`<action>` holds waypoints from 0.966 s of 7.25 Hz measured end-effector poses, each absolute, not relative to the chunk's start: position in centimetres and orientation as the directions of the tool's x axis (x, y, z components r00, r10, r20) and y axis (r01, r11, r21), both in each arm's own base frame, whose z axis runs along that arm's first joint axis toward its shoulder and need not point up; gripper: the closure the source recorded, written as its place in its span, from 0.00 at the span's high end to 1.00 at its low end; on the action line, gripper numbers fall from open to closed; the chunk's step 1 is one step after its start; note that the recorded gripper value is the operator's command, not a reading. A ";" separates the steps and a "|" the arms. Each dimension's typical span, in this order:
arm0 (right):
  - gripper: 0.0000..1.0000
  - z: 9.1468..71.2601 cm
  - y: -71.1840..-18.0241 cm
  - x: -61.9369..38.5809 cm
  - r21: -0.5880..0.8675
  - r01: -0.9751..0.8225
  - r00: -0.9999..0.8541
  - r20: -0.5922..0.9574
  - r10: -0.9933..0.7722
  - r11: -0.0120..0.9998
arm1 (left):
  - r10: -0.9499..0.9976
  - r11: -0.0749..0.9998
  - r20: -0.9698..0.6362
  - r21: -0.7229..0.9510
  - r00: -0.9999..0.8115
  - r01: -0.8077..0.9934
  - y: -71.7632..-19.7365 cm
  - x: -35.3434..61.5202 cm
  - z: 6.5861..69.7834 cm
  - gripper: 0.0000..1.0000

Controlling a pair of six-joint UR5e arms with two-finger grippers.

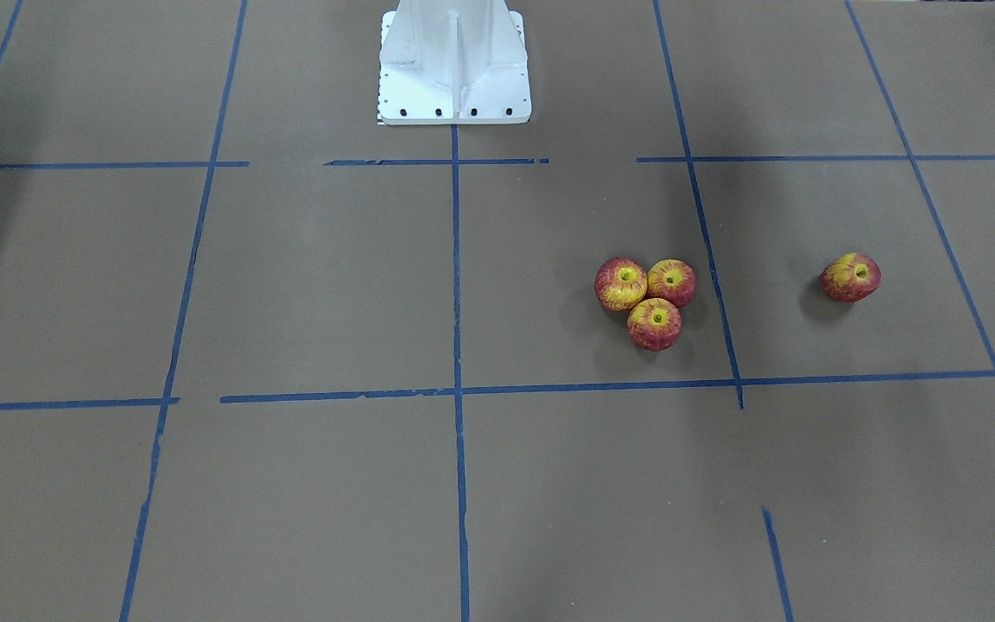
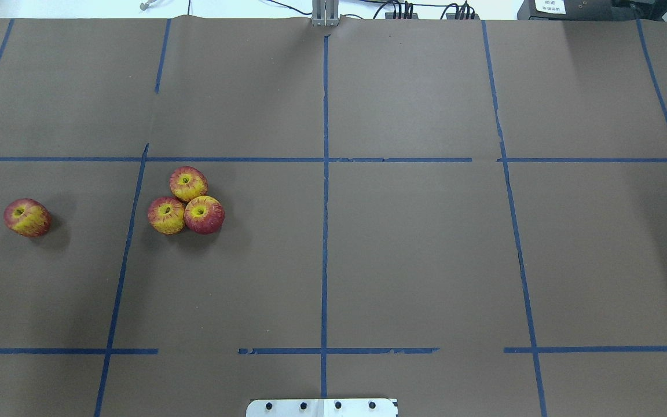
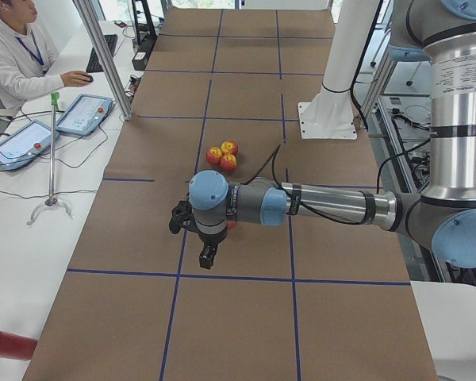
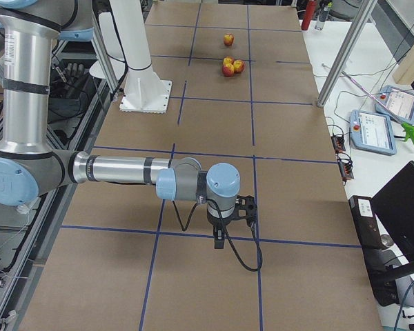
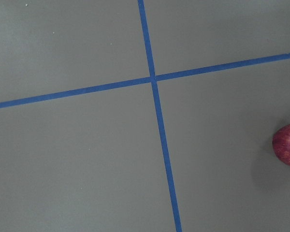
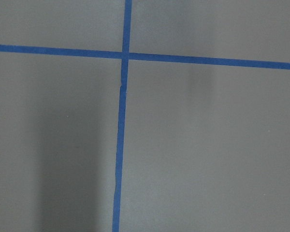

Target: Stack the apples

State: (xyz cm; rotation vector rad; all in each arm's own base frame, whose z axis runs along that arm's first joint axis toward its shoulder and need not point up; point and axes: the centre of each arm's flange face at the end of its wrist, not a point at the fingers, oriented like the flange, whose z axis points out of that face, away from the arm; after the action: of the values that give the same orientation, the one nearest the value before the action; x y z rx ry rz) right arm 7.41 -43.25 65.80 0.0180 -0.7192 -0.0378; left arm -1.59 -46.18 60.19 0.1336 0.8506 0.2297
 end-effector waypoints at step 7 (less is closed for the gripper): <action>1.00 65.8 -43.2 7.4 0.029 0.028 0.752 0.658 -0.040 0.999 | 0.107 0.993 -0.764 0.047 0.637 -0.110 -46.9 19.0 57.1 1.00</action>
State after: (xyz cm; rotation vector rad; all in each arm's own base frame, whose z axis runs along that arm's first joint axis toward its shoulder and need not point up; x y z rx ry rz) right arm 7.41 -43.25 65.79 0.0178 -0.7192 -0.0372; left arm 19.04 -46.91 57.11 -0.0037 0.8716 0.1235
